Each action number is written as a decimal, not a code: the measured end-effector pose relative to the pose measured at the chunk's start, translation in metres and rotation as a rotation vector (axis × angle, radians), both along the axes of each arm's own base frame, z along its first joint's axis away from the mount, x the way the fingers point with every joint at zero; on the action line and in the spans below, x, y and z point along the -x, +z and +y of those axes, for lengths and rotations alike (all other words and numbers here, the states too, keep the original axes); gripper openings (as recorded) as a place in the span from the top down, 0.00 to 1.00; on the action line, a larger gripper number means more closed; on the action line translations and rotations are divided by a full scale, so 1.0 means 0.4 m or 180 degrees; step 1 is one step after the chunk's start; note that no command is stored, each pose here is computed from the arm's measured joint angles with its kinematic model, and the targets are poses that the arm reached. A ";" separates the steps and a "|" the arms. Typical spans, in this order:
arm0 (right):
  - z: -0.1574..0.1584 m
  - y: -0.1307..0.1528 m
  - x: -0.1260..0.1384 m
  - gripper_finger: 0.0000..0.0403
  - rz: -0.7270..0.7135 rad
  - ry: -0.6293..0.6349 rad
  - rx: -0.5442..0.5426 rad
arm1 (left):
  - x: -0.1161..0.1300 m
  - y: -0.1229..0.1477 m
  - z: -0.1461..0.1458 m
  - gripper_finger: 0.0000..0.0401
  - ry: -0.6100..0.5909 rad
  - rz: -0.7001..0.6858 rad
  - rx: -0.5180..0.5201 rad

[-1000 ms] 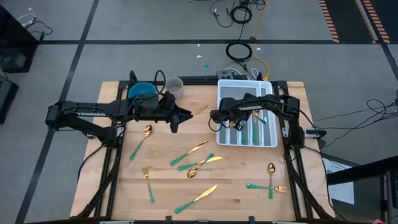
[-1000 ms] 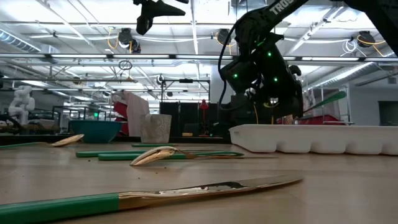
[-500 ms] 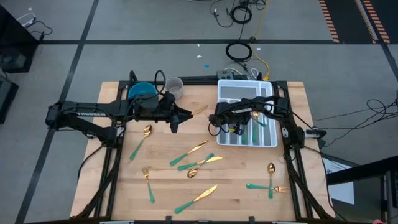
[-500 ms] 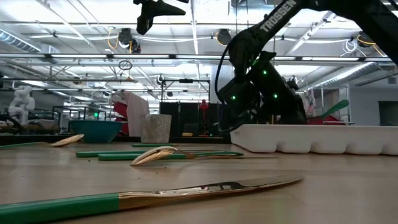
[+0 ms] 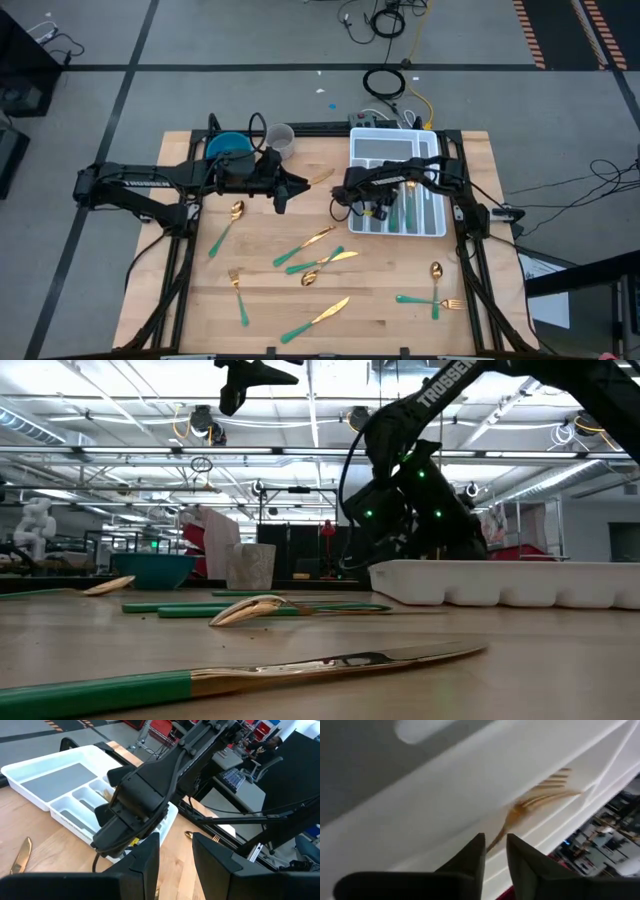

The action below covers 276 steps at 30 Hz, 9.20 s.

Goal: Sort silverware
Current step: Put the green fork into the white cutlery tray, then put the green table knife into the white cutlery tray

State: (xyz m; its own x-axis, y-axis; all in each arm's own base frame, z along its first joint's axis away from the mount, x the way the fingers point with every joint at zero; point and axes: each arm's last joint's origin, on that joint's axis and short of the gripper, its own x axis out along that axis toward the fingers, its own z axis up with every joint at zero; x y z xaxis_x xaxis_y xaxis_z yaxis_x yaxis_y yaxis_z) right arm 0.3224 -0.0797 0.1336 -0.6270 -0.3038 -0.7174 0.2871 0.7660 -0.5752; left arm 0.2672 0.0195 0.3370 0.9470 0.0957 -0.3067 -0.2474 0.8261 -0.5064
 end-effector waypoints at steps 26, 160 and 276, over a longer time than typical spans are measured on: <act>0.010 0.497 0.084 0.71 -0.2489 0.0357 0.0368 | 0.099 0.048 0.031 0.69 0.0336 0.0046 -0.0308; -0.137 0.060 -0.434 0.99 -0.2007 0.2772 -0.1373 | 0.293 -0.022 0.031 0.69 0.0936 0.1726 0.0053; -0.118 0.080 -0.427 0.55 -0.2103 0.2768 -0.1606 | 0.303 -0.029 0.034 0.69 0.1009 0.1950 -0.0271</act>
State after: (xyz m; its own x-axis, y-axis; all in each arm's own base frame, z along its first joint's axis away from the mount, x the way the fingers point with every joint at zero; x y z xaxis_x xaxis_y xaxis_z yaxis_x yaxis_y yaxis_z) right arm 0.4933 -0.1271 0.1657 0.1819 -0.0351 -0.9827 -0.3109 0.9460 -0.0913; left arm 0.1458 0.0333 0.3253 0.5280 0.3865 -0.7562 -0.7039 0.6974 -0.1349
